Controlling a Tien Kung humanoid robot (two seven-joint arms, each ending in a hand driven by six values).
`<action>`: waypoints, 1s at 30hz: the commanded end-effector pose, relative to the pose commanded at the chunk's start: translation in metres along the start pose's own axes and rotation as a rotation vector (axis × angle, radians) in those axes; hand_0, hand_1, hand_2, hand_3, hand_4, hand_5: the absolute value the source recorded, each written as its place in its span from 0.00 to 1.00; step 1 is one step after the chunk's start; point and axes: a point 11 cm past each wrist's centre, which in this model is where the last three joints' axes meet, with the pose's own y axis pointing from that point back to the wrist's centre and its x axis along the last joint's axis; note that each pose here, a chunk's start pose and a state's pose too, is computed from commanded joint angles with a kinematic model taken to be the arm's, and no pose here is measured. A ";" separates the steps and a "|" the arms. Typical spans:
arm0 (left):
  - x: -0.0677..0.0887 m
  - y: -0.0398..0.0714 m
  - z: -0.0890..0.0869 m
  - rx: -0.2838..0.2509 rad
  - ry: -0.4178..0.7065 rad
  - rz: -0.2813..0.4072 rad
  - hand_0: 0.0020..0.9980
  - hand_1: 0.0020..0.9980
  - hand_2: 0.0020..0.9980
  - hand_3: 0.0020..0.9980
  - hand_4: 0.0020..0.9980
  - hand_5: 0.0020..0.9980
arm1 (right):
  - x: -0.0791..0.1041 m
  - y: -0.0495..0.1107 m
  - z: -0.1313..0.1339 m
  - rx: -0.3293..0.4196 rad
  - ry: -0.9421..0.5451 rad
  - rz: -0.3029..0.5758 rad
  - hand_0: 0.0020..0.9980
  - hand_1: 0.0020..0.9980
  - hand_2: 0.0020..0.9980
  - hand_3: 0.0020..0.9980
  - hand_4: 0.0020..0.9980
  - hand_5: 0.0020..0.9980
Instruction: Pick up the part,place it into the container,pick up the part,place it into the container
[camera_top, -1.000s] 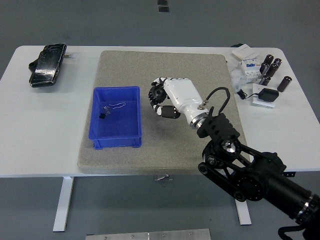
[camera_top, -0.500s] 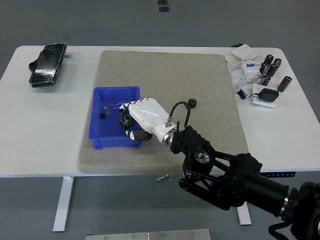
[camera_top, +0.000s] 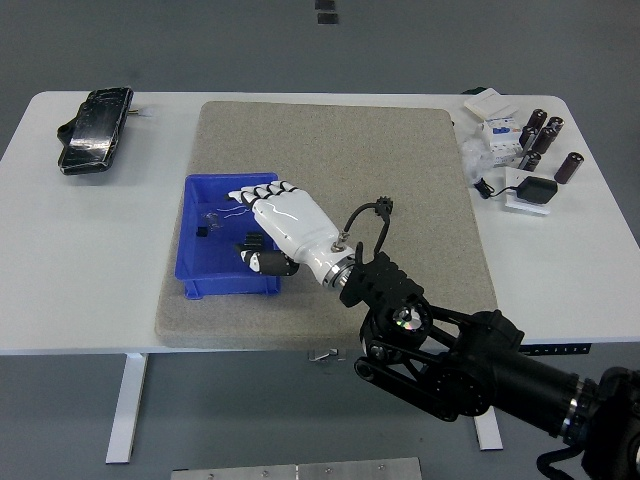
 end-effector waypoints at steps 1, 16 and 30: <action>0.000 0.000 0.000 0.000 0.000 0.000 0.64 0.61 0.57 0.59 0.66 0.15 | 0.004 0.000 0.004 -0.014 -0.027 0.025 0.84 0.82 0.83 0.83 0.66 0.32; -0.002 0.000 0.003 -0.006 -0.004 -0.004 0.64 0.61 0.57 0.59 0.66 0.15 | 0.013 0.005 0.128 -0.382 -0.037 0.057 0.74 0.74 0.79 0.79 0.66 0.31; -0.004 0.000 0.000 -0.003 -0.013 -0.008 0.64 0.61 0.57 0.59 0.65 0.16 | -0.003 0.024 0.172 -0.475 0.038 -0.029 0.73 0.72 0.77 0.76 0.67 0.31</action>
